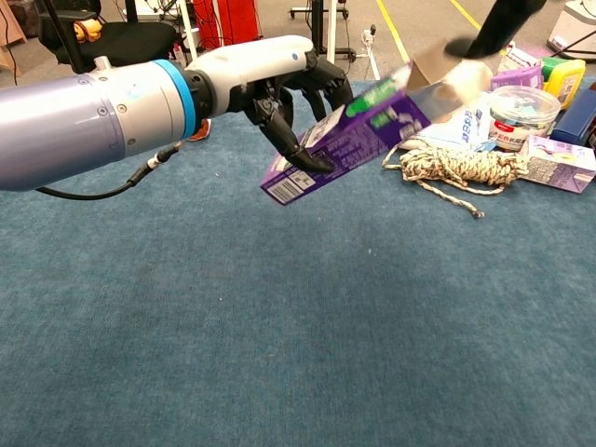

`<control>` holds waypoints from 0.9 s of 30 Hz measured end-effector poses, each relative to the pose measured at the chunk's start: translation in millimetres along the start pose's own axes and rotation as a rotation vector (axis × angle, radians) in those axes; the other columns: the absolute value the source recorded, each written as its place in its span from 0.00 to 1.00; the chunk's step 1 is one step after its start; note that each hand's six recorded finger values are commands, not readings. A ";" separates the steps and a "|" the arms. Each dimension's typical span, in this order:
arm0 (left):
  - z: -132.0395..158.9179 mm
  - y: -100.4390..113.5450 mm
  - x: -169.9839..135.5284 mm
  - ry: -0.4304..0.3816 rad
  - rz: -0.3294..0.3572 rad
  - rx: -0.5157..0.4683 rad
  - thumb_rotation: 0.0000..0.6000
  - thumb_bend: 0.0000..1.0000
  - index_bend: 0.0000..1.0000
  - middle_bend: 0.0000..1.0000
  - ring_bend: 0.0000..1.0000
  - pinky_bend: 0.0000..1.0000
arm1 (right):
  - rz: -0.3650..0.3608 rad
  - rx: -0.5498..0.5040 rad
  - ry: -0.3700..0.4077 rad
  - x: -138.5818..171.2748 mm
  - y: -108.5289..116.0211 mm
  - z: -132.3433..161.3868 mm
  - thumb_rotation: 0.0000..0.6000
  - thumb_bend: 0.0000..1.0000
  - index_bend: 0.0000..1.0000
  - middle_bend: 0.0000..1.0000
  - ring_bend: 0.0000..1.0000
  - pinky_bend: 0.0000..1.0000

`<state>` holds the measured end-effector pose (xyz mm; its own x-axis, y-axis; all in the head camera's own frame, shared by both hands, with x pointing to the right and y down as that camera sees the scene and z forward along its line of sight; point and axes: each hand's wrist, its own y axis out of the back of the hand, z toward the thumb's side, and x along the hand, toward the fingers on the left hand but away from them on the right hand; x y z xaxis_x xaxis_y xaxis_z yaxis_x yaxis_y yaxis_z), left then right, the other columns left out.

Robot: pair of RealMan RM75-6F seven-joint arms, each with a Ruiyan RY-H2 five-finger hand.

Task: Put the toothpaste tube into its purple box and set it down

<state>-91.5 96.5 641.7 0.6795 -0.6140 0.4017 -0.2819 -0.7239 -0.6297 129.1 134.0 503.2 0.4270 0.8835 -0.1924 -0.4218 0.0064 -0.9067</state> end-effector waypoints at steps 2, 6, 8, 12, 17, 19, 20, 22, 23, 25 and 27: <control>-2.3 1.8 -0.5 -0.002 0.012 -0.026 1.00 0.20 0.42 0.35 0.31 0.54 | -0.037 0.035 -0.034 -2.8 6.4 -12.8 1.00 0.28 0.07 0.11 0.11 0.27; -8.8 5.9 -2.6 -0.010 0.042 -0.087 1.00 0.20 0.42 0.35 0.31 0.54 | -0.073 0.081 -0.093 -8.2 8.7 -37.0 1.00 0.28 0.08 0.12 0.12 0.28; -12.7 7.7 -4.3 -0.014 0.053 -0.110 1.00 0.20 0.42 0.35 0.31 0.54 | -0.080 0.080 -0.120 -10.6 5.9 -49.2 1.00 0.28 0.09 0.13 0.12 0.28; -26.2 14.1 -8.9 -0.016 0.077 -0.111 1.00 0.20 0.42 0.35 0.31 0.54 | -0.072 0.061 -0.177 -14.4 -4.9 -75.4 1.00 0.28 0.09 0.13 0.13 0.29; -38.6 22.5 -13.1 -0.006 0.088 -0.051 1.00 0.20 0.42 0.35 0.31 0.54 | -0.008 0.042 -0.251 -14.9 -32.9 -111.8 1.00 0.28 0.09 0.13 0.13 0.29; -45.0 24.5 -14.4 0.004 0.082 0.011 1.00 0.20 0.42 0.35 0.31 0.54 | 0.038 0.028 -0.273 -11.7 -49.2 -123.3 1.00 0.28 0.09 0.13 0.13 0.29; -48.3 24.9 -15.0 0.012 0.077 0.046 1.00 0.20 0.42 0.36 0.31 0.54 | 0.060 0.021 -0.282 -9.9 -57.3 -127.9 1.00 0.28 0.09 0.13 0.13 0.30; -56.4 25.8 -16.3 0.032 0.062 0.142 1.00 0.20 0.42 0.36 0.31 0.54 | 0.100 0.011 -0.298 -5.6 -75.0 -138.0 1.00 0.28 0.09 0.13 0.13 0.30; -60.2 26.1 -16.9 0.043 0.055 0.187 1.00 0.20 0.42 0.36 0.31 0.54 | 0.113 0.007 -0.303 -3.7 -81.8 -141.7 1.00 0.28 0.09 0.13 0.13 0.30; -70.0 26.1 -18.2 0.073 0.037 0.290 1.00 0.20 0.42 0.36 0.32 0.54 | 0.144 -0.002 -0.310 1.2 -97.1 -148.7 1.00 0.28 0.09 0.13 0.13 0.30; -81.3 25.6 -19.4 0.112 0.014 0.384 1.00 0.20 0.42 0.36 0.32 0.54 | 0.170 -0.011 -0.313 5.7 -109.2 -152.8 1.00 0.28 0.09 0.13 0.13 0.30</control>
<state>-166.9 64.3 671.9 0.5932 -0.6691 0.4477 -0.0028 -0.5578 -0.8300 299.8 66.7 543.8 0.0847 0.9723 -0.2178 -0.4562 -0.1565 -0.8760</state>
